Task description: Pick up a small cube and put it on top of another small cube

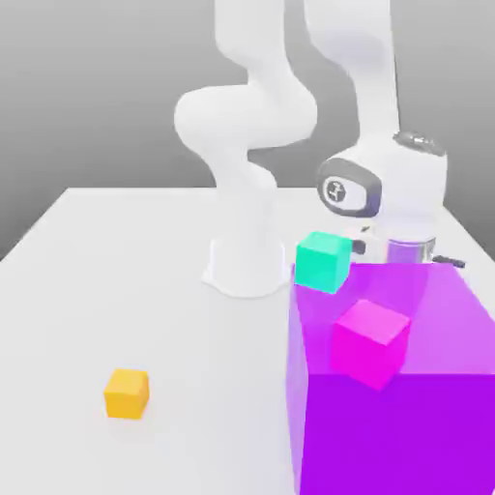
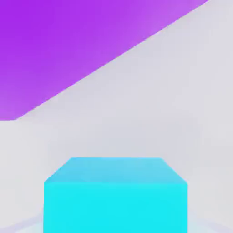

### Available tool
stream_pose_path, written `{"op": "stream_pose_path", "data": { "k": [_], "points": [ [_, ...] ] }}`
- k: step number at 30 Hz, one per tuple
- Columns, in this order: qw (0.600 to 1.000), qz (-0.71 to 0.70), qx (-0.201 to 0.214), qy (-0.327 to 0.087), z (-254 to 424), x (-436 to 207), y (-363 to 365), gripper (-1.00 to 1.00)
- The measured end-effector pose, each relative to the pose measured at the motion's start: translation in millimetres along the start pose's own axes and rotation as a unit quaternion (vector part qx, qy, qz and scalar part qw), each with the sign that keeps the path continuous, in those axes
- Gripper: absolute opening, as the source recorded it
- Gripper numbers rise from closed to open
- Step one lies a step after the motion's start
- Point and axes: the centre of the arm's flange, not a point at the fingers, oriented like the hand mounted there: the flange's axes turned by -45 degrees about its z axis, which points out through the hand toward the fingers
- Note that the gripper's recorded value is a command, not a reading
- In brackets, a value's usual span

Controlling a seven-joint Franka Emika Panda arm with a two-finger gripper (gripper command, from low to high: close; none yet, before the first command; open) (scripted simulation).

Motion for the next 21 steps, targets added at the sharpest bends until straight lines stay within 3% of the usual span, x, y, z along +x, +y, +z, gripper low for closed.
{"op": "stream_pose_path", "data": {
  "k": [3, 10, 15, 21],
  "points": [
    [1.000, -0.005, -0.001, -0.002, -11, 4, 2, -1.00],
    [0.976, -0.219, 0.004, 0.003, -29, -9, -52, -1.00],
    [0.926, -0.376, 0.007, 0.010, -44, -22, -91, -1.00],
    [0.852, -0.523, -0.027, -0.010, -44, -48, -96, -1.00]
  ]
}}
